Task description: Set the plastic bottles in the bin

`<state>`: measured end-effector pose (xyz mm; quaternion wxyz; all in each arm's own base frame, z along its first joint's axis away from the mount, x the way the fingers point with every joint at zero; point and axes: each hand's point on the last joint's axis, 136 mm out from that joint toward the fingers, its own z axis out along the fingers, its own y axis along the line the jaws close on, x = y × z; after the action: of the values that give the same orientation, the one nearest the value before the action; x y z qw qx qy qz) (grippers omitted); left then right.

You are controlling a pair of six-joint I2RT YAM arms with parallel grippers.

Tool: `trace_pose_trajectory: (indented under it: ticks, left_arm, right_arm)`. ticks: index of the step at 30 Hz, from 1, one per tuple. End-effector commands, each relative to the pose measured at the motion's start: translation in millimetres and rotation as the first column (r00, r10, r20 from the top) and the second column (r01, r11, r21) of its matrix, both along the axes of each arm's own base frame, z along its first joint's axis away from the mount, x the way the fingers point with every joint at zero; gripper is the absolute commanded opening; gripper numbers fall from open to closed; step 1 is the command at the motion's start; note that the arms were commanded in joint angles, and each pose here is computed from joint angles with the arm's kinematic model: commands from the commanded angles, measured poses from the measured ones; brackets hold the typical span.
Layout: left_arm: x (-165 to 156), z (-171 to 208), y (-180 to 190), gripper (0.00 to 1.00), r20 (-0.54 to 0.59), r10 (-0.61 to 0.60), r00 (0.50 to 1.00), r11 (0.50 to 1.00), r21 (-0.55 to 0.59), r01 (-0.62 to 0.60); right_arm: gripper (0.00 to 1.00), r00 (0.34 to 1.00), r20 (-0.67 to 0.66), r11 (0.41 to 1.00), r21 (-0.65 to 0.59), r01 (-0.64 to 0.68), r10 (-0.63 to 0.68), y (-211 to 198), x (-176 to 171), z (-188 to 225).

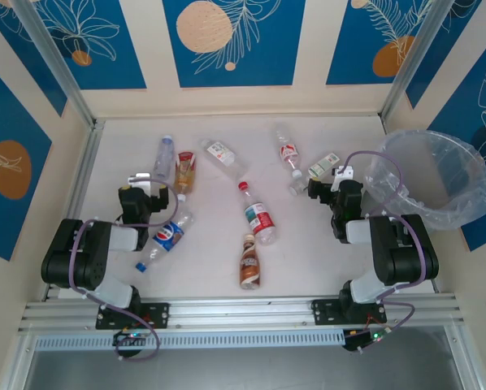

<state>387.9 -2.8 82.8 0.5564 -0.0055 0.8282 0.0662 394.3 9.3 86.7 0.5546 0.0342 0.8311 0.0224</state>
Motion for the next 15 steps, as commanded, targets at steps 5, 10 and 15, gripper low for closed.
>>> trace_pose_trajectory:
  ticks: [5,10,15]
  left_arm:
    - [4.5,8.0,-2.2,0.99,0.022,-0.015,1.0,1.0,0.0,0.015]
    - [4.6,7.6,-1.9,0.99,0.02,-0.015,1.0,1.0,-0.001,0.015]
    - [4.5,7.6,-2.4,0.99,0.021,-0.017,1.0,1.0,0.0,0.017]
  right_arm:
    - [0.99,0.999,0.039,0.999,0.011,0.03,-0.031,-3.9,0.7,7.8]
    - [0.99,0.999,0.037,0.999,0.017,0.027,-0.028,-3.8,1.2,7.9]
    - [0.99,0.999,0.037,0.999,0.015,0.028,-0.029,-4.5,0.8,7.5]
